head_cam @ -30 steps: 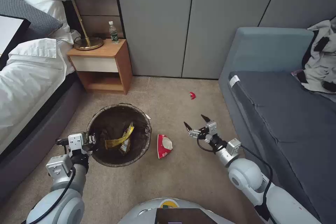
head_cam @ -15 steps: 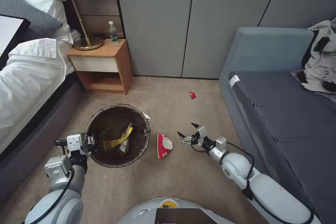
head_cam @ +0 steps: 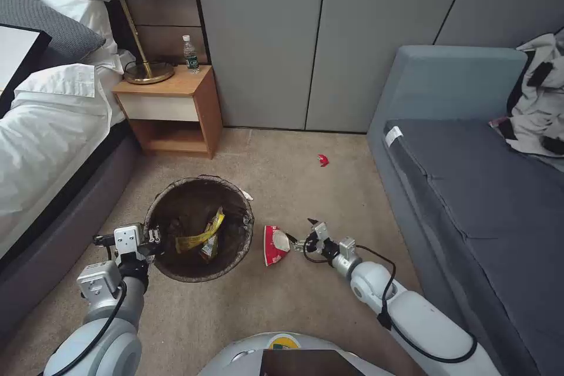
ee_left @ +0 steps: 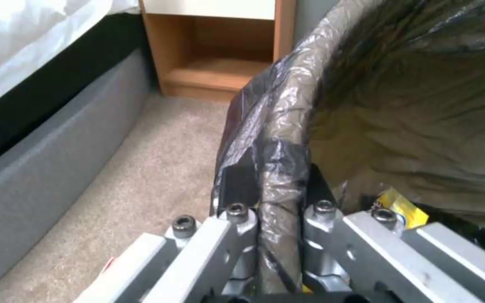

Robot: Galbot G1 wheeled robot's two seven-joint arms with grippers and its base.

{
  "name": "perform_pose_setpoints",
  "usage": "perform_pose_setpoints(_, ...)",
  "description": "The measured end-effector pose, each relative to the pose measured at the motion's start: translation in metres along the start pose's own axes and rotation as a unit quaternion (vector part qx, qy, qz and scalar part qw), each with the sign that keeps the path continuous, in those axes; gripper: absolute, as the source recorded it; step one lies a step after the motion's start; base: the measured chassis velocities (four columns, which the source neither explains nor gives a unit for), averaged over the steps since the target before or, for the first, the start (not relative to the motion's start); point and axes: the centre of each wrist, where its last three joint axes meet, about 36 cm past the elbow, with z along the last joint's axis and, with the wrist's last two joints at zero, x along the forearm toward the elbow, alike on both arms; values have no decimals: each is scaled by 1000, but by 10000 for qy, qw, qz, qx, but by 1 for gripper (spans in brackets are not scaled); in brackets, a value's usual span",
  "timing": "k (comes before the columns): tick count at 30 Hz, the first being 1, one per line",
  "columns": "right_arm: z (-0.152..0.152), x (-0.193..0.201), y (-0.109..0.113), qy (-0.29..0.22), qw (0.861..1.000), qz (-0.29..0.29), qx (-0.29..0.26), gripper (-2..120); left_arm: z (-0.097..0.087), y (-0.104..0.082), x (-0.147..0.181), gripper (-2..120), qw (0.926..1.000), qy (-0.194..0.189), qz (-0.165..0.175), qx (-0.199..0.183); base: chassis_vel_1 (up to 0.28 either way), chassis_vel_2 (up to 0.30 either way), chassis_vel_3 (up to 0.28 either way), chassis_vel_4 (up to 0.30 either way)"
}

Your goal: Pick up the trash bin, then pick up the garbage from the floor and place it into the trash bin.

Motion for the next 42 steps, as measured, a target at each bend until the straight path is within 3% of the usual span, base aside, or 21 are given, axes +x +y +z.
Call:
perform_pose_setpoints(15,38,-37,10,320,9992,12,228,100,-1,-1,-1,4,10000,-22,30,-1,0,0,0,0)
perform_pose_setpoints(30,54,-72,27,471,9983,-48,330,100,-1,-2,-1,4,10000,-37,64,10,0,0,0,0)
perform_pose_setpoints(42,71,-95,28,607,9977,25,296,100,-3,-3,-2,4,9999,-75,109,23,0,0,0,0)
